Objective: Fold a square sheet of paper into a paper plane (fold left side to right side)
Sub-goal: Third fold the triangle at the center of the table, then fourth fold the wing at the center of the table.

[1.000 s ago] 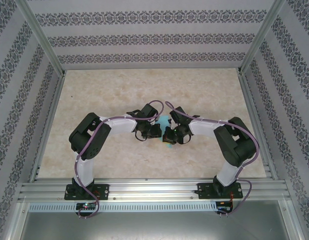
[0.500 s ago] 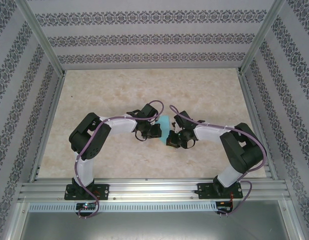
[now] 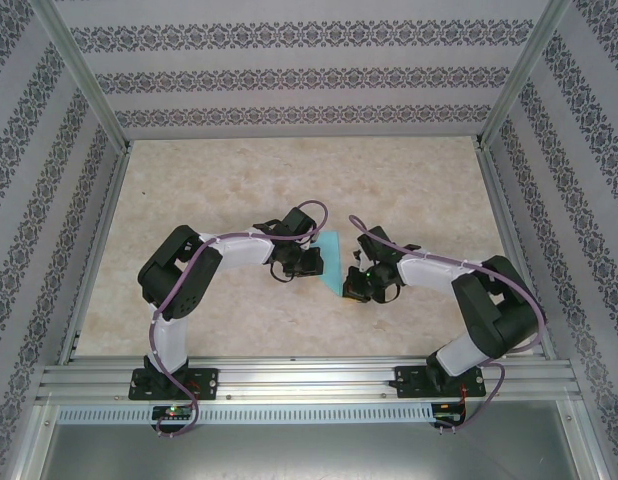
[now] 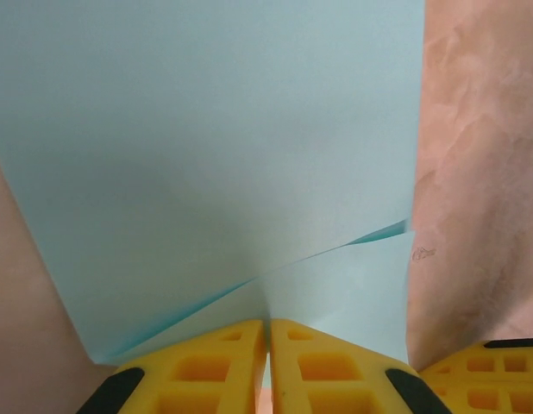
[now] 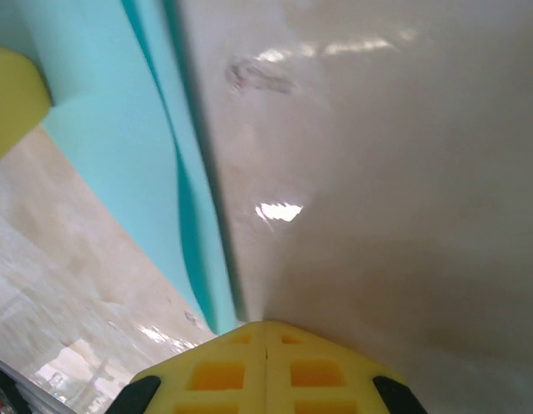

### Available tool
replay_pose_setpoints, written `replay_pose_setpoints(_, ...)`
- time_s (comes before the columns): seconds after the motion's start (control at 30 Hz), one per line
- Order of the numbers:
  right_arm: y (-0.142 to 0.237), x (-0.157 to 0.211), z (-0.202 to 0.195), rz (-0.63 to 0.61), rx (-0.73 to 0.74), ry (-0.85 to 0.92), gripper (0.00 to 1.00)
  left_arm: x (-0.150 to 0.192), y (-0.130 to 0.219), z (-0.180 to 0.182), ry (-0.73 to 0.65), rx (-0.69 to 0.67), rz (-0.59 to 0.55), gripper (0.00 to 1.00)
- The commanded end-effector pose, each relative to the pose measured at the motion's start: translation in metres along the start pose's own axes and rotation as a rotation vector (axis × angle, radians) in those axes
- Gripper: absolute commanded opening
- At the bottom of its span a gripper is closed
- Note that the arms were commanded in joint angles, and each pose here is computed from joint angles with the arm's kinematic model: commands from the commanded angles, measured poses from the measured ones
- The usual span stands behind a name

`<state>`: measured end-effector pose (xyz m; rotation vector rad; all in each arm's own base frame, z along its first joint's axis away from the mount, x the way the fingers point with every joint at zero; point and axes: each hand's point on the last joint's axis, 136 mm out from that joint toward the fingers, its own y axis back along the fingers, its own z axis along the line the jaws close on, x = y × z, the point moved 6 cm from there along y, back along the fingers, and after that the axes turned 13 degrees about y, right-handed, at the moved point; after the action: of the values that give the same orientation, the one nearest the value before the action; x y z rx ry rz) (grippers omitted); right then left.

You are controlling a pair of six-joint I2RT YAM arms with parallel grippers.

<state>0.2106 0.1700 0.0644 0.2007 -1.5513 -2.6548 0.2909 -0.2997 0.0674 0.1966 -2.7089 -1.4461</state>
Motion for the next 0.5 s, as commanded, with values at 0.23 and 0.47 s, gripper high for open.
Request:
replay_pose_setpoints(0.23, 0.038, -0.031, 0.013, -0.138, 0.01, 0.136, 0.07, -0.009, 0.052, -0.017, -0.016, 0.039, -0.094, 0.29)
replay_pose_setpoints(0.47, 0.05, -0.068, 0.031, -0.254, -0.085, 0.246, 0.21, -0.008, 0.082, 0.0, 0.037, 0.06, -0.147, 0.43)
